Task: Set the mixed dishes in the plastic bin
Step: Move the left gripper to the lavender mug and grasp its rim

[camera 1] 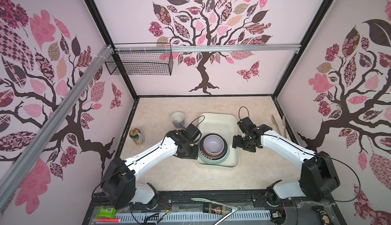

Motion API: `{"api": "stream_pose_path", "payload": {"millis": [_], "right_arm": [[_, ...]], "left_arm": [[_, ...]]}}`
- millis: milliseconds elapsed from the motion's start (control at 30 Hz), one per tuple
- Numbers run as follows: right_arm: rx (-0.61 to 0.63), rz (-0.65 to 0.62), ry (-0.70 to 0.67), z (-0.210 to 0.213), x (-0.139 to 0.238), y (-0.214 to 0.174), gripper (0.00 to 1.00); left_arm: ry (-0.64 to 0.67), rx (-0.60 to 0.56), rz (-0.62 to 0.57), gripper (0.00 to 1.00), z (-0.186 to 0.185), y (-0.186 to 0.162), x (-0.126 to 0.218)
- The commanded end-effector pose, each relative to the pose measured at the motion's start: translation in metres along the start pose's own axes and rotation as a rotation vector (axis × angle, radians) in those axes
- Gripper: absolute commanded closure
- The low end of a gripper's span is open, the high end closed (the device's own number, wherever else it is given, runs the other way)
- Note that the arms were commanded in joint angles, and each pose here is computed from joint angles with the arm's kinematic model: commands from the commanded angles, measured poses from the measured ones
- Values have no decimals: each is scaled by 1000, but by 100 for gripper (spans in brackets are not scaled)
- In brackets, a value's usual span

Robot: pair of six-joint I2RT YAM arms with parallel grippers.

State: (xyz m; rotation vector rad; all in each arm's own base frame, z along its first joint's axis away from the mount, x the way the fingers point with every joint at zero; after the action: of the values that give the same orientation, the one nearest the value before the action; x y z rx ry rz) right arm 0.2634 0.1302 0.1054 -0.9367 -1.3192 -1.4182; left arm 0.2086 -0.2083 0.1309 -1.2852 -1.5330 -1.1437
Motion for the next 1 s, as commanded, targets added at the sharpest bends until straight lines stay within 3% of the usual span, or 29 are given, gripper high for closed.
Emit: {"api": "stream_pose_path", "payload": {"millis": [0,233,467,767,967], "right_arm": [[21,-42,-58,-8,27,9,1],[43,-63,-84,-8,42,22,0],[69,-109,-8,5,58,31,0],[87,-109,17,8,59,27,1],[89,-76,16,6,48,21,0]], "left_arm": [[0,-22,-124,41,-5,35,44],[10,181,-246,31,46,127,74],[52,344,-238,34,92,206,45],[65,442,-210,34,121,255,6],[48,460,-162,34,122,269,-18]]}}
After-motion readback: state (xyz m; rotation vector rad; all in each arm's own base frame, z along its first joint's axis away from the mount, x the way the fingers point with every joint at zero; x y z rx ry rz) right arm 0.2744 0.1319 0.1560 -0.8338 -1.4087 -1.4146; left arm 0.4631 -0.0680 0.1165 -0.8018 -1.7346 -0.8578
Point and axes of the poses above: each gripper's point midway between its finger pads, its own x axis back along the fingers, its own z axis along the line the jaws close on, y = z × x, the point moved 1 cm from there along x, back along the fingers, and after that the axes turned 13 degrees about x, right-handed, at the moved point
